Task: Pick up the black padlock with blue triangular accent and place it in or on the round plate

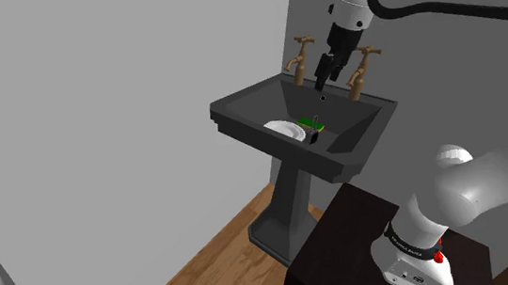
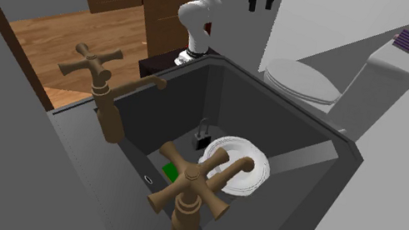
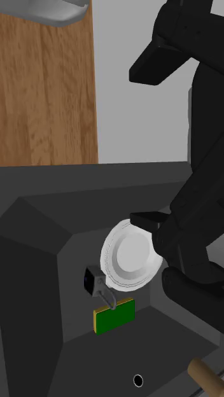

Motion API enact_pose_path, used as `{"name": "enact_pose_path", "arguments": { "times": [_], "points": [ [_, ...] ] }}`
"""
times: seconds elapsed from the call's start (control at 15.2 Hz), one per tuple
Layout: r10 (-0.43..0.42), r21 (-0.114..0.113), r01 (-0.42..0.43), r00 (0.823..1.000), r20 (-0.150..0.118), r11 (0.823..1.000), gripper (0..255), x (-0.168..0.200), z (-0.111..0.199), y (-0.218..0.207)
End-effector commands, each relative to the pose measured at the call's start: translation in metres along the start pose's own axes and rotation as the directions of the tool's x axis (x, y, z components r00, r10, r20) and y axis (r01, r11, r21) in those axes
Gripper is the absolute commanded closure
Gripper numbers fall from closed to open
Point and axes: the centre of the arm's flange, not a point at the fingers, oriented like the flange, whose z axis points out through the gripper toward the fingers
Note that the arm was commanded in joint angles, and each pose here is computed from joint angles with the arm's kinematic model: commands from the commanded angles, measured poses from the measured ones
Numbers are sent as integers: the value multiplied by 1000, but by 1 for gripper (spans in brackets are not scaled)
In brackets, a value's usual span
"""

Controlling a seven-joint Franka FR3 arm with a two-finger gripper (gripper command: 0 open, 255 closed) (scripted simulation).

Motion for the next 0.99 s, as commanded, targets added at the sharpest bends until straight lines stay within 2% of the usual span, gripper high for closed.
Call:
{"name": "enact_pose_path", "arguments": {
  "times": [0.0,0.92],
  "points": [
    [0,0,0,1000,0,1000,0,0,0,0],
    [39,72,-46,995,93,996,0,63,115,148]
  ]
}}
